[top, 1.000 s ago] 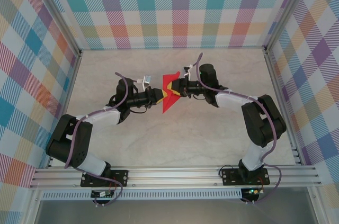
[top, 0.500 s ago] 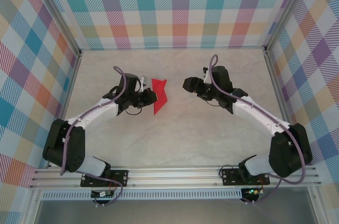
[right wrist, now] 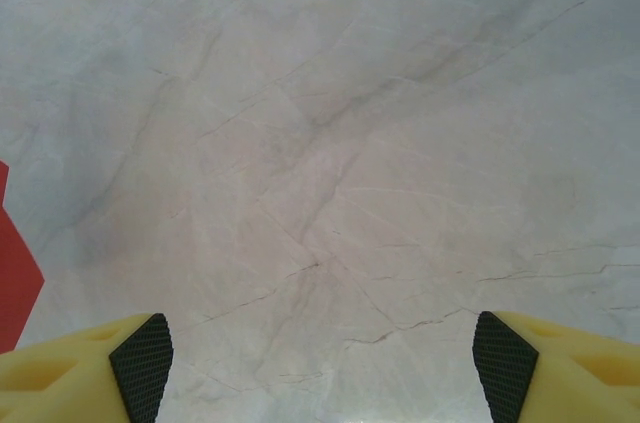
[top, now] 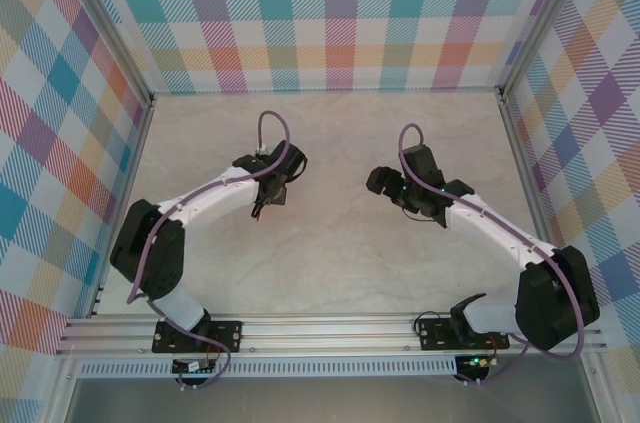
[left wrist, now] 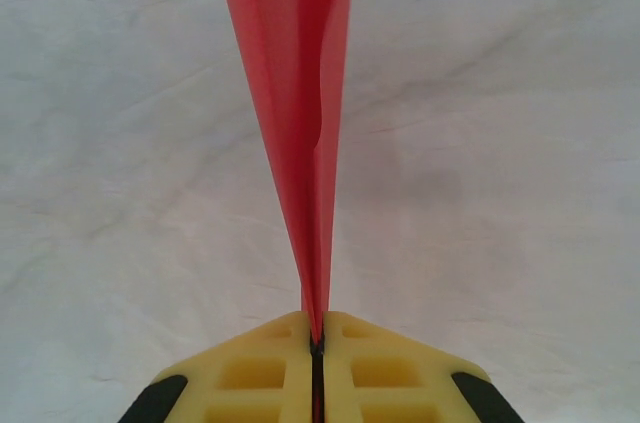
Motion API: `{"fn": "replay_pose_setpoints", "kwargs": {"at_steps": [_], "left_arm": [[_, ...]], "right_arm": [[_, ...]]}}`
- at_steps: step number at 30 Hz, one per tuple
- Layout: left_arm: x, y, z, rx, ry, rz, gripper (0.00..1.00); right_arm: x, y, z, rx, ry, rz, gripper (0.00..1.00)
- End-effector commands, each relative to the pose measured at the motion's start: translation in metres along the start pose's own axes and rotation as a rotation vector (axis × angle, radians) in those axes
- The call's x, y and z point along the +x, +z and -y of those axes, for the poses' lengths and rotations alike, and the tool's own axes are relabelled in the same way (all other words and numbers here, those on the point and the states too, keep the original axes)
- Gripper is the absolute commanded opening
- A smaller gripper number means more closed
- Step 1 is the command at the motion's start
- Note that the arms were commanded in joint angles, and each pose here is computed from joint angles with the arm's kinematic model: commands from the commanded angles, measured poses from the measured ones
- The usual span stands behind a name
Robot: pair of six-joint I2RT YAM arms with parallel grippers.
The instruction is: Fold a paper plane with a square sheet of paper (pick it up from the middle)
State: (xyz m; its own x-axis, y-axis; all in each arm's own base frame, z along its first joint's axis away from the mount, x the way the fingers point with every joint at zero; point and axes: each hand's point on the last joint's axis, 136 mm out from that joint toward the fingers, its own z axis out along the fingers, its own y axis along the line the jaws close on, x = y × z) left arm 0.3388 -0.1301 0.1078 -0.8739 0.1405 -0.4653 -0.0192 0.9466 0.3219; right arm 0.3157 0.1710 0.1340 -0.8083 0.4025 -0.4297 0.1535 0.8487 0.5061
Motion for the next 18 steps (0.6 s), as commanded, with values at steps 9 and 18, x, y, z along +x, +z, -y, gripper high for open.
{"fn": "replay_pose_setpoints", "kwargs": {"at_steps": [9, 18], "left_arm": [[0.014, 0.029, 0.032, -0.106, 0.124, -0.06, 0.12], [0.026, 0.033, 0.081, 0.097, 0.096, -0.118, 0.37]], "right_arm": [[0.003, -0.006, 0.02, 0.068, 0.043, 0.021, 0.82], [0.006, -0.004, 0.022, 0.077, 0.051, 0.012, 0.83]]}}
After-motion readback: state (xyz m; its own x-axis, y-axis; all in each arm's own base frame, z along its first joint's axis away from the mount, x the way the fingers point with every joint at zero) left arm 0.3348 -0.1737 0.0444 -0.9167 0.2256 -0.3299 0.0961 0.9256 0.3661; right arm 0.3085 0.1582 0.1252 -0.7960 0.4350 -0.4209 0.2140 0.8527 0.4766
